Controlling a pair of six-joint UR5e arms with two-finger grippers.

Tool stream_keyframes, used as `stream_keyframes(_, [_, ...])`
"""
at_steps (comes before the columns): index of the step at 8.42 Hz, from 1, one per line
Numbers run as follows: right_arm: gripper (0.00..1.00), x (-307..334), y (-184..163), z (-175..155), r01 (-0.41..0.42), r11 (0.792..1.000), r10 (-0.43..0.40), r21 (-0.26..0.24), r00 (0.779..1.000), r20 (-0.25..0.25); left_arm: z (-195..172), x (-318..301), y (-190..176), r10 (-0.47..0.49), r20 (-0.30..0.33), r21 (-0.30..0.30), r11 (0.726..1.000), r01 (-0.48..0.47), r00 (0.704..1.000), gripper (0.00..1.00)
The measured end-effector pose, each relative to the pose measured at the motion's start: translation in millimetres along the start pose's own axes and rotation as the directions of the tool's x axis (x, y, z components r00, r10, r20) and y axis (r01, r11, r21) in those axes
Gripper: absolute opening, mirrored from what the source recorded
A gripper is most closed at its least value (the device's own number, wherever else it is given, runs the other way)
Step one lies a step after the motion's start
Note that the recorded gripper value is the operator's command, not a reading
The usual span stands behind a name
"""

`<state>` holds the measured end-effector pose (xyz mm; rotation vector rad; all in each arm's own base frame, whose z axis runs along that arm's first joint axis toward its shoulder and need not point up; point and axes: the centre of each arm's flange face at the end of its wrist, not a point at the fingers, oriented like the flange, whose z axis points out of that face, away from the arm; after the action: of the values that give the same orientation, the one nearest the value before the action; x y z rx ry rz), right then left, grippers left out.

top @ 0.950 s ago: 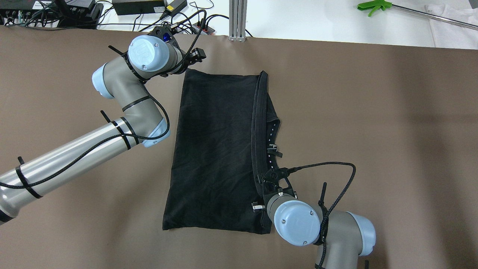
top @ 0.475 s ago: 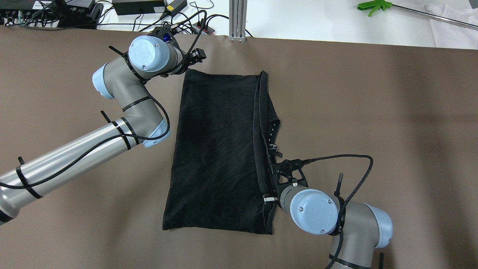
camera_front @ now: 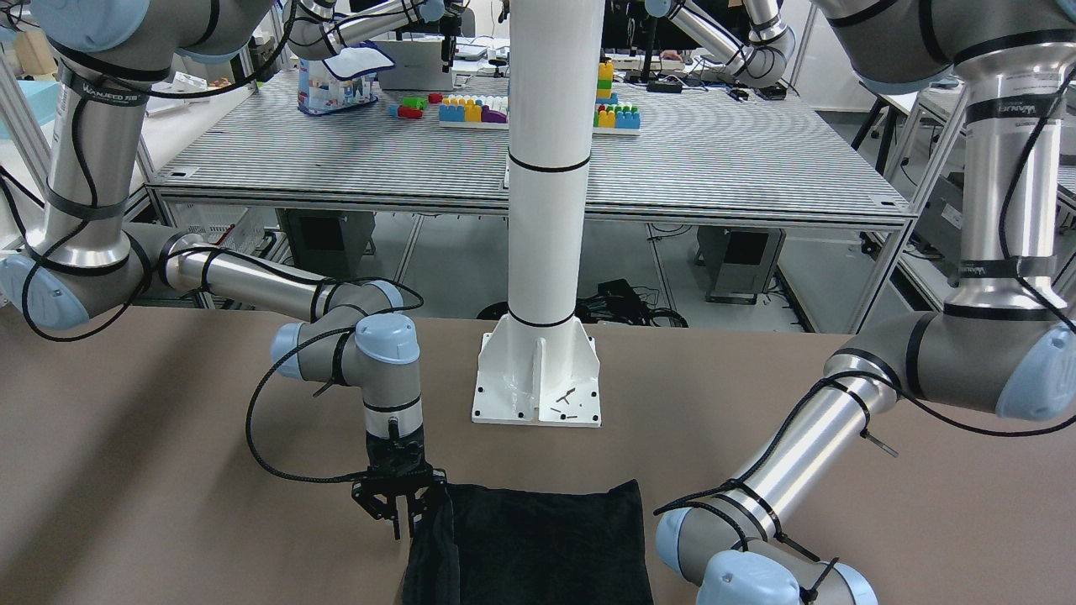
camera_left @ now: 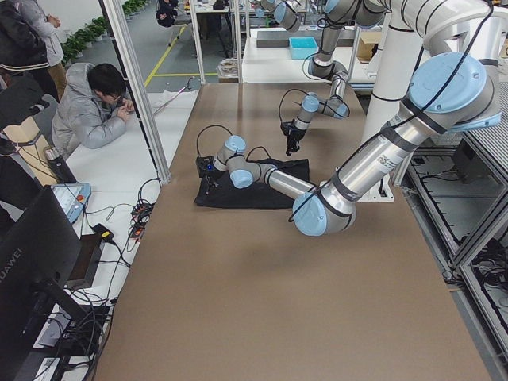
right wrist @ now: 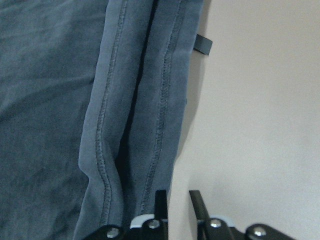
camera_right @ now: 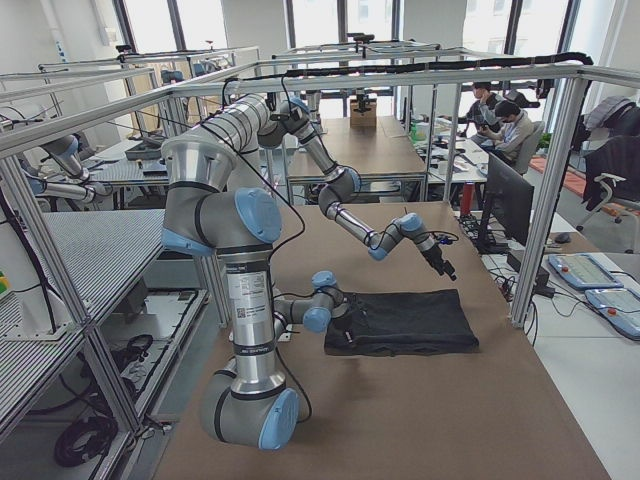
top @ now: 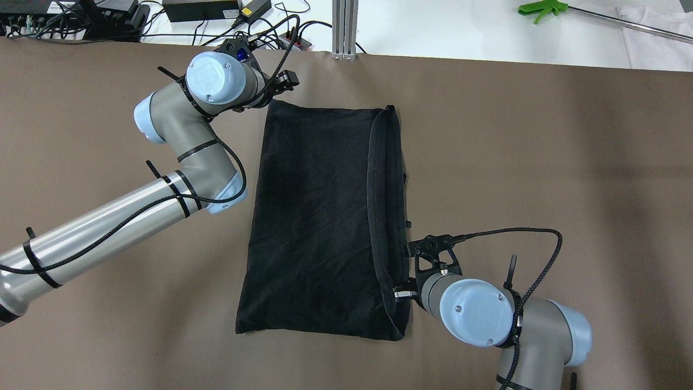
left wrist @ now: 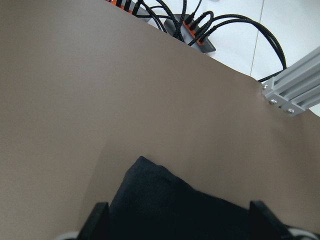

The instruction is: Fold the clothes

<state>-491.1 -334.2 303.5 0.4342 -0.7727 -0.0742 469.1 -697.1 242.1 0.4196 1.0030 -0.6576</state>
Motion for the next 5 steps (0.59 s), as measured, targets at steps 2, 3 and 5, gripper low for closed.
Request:
stream_keyframes(2, [0.46, -7.2, -1.9, -8.3, -0.004, 1.0, 0.004, 0.007, 1.0, 0.021, 0.0, 0.0, -0.1, 0.0, 0.0, 0.0, 1.0, 0.0, 1.0, 1.0])
stream_keyframes(3, [0.47, -14.6, -5.5, -14.1, -0.009, 1.0, 0.009, 0.016, 0.999, 0.042, 0.0, 0.1, 0.0, 0.0, 0.0, 0.0, 1.0, 0.0, 1.0, 1.0])
stream_keyframes(5, [0.55, -27.8, -14.2, -21.5, -0.022, 0.998, 0.016, 0.052, 0.995, 0.1, -0.4, 0.9, -0.1, 0.0, -0.001, 0.001, 1.0, 0.0, 1.0, 1.0])
